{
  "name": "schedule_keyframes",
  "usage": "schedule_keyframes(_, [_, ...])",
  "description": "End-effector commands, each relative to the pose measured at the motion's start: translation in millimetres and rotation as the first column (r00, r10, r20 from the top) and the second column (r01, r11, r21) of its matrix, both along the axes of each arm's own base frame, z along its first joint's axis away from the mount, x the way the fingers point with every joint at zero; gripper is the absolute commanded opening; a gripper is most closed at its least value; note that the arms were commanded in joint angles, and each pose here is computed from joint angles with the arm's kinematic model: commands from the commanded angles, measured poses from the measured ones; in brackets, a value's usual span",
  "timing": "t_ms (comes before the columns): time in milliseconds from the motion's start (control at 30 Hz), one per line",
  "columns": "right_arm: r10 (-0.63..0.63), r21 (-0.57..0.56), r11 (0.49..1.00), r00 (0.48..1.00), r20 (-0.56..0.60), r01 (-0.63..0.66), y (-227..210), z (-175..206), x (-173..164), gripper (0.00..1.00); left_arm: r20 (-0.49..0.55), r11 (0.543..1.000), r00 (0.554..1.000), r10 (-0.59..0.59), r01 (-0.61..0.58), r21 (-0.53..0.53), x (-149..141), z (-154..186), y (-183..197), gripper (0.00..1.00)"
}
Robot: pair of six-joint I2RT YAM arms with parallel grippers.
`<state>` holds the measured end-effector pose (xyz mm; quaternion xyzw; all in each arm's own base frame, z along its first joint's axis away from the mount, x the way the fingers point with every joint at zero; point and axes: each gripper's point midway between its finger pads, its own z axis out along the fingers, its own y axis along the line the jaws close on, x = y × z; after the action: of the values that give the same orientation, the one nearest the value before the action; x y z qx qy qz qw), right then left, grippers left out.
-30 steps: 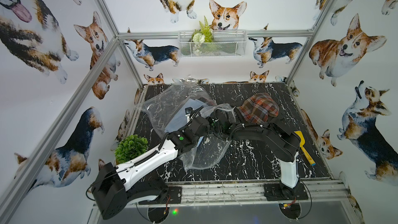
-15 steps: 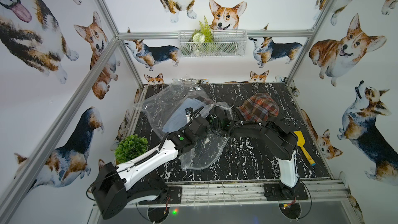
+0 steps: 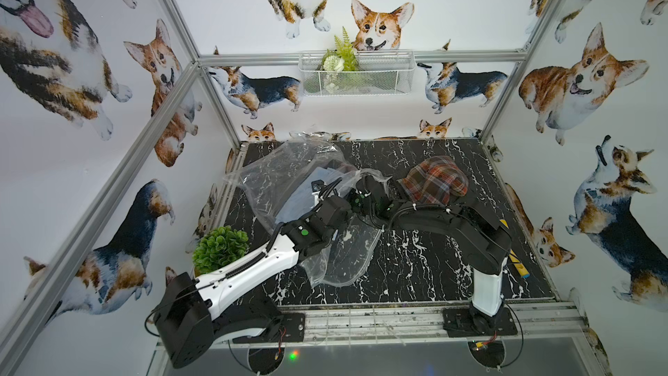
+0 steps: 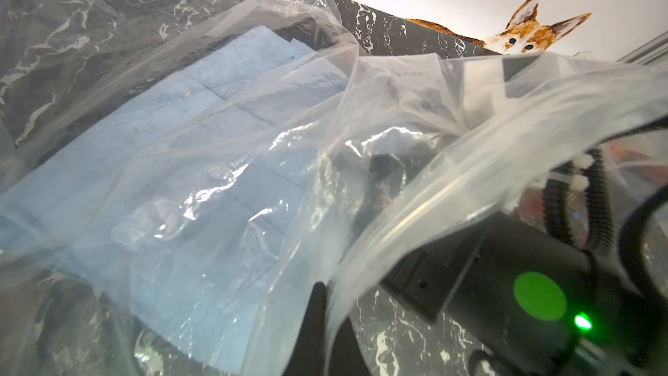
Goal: Take the shirt out of the vacuum bag
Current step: Take out the shirt from the vacuum bag.
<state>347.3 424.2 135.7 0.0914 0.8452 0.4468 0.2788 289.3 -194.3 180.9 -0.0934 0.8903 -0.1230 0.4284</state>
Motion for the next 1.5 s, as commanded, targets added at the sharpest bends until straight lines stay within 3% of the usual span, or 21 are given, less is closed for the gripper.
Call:
schedule_keyframes(0, [-0.019,0.069,0.997,1.0,0.024,0.017,-2.3,22.0,-0.7,0.0,0.008,1.0,1.0,0.017,-0.017,0.013,2.3,2.5,4.5,0.0])
schedule_keyframes(1000, [0.035,0.079,0.996,0.994,0.104,-0.043,-66.0,59.9,-106.2,0.0,-0.02,0.998,0.998,0.059,-0.059,0.026,10.4,-8.6,6.9,0.0])
schedule_keyframes(1267, [0.142,0.072,0.987,0.989,0.035,-0.144,-44.0,34.3,-123.1,0.0,-0.036,0.998,0.997,0.061,-0.06,0.023,11.3,-14.5,4.1,0.0])
schedule_keyframes(1467, [0.293,0.074,0.953,0.955,0.039,-0.295,-8.9,49.2,-152.8,0.0,-0.054,0.998,0.997,0.063,-0.061,0.029,10.5,-23.1,3.6,0.0])
